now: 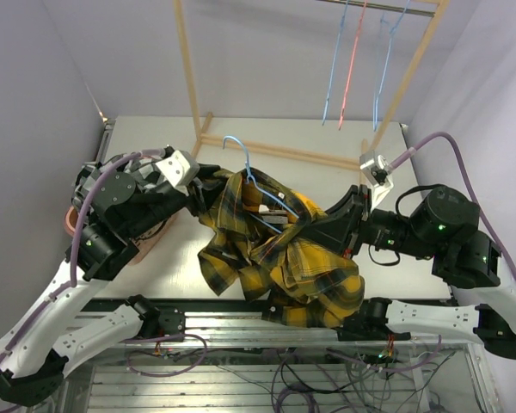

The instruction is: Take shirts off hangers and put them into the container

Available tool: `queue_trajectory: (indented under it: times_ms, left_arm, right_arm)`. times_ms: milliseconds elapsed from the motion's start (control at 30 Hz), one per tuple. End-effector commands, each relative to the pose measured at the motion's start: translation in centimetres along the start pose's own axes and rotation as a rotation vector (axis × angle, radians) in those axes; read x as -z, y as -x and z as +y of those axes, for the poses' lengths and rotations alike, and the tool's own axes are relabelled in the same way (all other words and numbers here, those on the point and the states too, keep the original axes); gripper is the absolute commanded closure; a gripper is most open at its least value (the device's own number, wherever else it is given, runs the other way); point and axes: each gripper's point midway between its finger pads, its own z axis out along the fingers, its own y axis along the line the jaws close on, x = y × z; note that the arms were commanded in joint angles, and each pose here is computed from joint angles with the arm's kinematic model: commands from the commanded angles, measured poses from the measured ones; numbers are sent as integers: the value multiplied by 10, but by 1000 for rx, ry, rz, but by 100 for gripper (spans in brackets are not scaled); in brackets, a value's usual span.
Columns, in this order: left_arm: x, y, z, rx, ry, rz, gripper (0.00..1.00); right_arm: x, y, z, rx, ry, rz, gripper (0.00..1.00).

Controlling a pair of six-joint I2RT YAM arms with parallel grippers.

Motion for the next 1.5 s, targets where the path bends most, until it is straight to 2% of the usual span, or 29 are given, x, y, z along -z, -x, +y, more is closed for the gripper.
queue_trajectory:
  times_ms: [0,233,400,567,667,867,1067,1100,1167,1200,1400,1467]
  left_arm:
    - [0,21,-6,18,-23,-136,50]
    - [-5,24,-2,16,-4,-164,52]
    - [-14,24,-3,1,-22,-151,76]
    - [-17,23,-2,-6,-23,-149,84]
    - [-13,22,0,-14,-4,-153,92]
    - [-3,25,5,-40,31,-154,93]
    - [14,37,11,-103,66,-148,93]
    - [17,39,9,-125,58,-151,91]
    - [23,42,8,-148,52,-157,67]
    - [26,43,8,-162,52,-161,62]
    - [43,56,-9,-260,-17,-267,41]
    - [44,56,-15,-288,-51,-297,37]
  right_arm:
    - [7,38,25,-23,95,-144,100]
    - [5,40,30,-53,125,-148,100]
    - [2,35,29,-65,123,-134,100]
    - [3,34,27,-70,115,-135,100]
    - [4,33,26,-71,107,-132,100]
    - [5,32,21,-70,80,-131,100]
    - [21,42,5,-88,-21,-192,100]
    - [24,44,5,-94,-25,-205,100]
    - [29,47,6,-104,-19,-226,100]
    - [32,48,7,-107,-16,-232,100]
    - [33,47,12,-124,10,-224,100]
    - [30,46,15,-127,27,-217,100]
